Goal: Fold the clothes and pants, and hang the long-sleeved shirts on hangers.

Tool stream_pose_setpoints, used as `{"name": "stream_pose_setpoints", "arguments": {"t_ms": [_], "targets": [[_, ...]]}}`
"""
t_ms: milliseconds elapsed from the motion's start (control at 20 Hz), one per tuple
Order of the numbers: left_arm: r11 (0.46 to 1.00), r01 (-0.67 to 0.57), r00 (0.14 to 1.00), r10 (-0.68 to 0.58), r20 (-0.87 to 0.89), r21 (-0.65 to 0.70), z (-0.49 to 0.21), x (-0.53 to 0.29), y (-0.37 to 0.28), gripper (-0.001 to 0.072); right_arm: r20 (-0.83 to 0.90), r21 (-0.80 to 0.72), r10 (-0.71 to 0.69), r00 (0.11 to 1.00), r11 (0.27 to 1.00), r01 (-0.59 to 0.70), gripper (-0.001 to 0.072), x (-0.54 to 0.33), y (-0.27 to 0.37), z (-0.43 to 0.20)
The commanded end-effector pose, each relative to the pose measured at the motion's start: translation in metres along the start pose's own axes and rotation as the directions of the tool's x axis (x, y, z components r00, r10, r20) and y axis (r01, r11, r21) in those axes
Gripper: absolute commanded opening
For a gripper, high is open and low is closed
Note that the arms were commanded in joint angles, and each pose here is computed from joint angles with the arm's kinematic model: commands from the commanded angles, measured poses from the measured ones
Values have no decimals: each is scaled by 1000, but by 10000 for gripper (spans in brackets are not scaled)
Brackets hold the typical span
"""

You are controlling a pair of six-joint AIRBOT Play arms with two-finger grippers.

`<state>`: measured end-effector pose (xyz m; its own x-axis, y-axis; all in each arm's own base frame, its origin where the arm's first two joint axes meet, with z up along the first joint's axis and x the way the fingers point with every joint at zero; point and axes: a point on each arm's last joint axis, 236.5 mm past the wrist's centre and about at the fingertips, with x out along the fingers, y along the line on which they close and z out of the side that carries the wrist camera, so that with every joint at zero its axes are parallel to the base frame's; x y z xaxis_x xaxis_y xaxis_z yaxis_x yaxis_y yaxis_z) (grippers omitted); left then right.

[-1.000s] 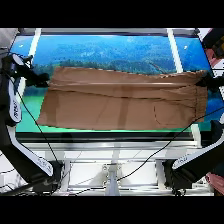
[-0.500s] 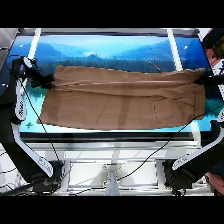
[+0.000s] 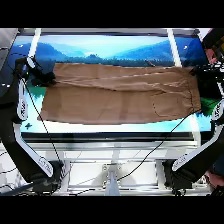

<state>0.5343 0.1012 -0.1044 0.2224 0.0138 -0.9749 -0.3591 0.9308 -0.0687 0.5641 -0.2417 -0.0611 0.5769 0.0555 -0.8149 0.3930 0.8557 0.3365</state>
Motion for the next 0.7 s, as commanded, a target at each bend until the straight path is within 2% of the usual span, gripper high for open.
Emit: {"name": "stream_pose_setpoints", "arguments": {"t_ms": [0,400,450,500,550,600,650], "targets": [[1000,-4,1000,4,-12,-1,-3,-5,1,694,5,-14,-5,1000,1000,5,687,-2,3,2],[998,-54,982,55,181,-13,34,-94,29,691,90,-26,-74,993,997,77,675,-79,-21,36],[998,-53,978,56,199,-23,37,-107,33,684,90,-18,-81,993,996,83,609,-92,-27,37],[998,-53,976,59,212,-33,37,-122,38,559,81,-7,-88,993,996,88,453,-107,-33,35],[998,-55,974,63,218,-43,35,-136,43,328,65,2,-98,993,995,98,296,-121,-41,32],[998,-60,974,66,216,-37,31,-149,47,30,47,14,-103,994,995,103,177,-133,-48,27],[997,-75,975,74,209,-3,25,-162,51,26,13,28,-104,994,994,104,76,-144,-54,18]]}}
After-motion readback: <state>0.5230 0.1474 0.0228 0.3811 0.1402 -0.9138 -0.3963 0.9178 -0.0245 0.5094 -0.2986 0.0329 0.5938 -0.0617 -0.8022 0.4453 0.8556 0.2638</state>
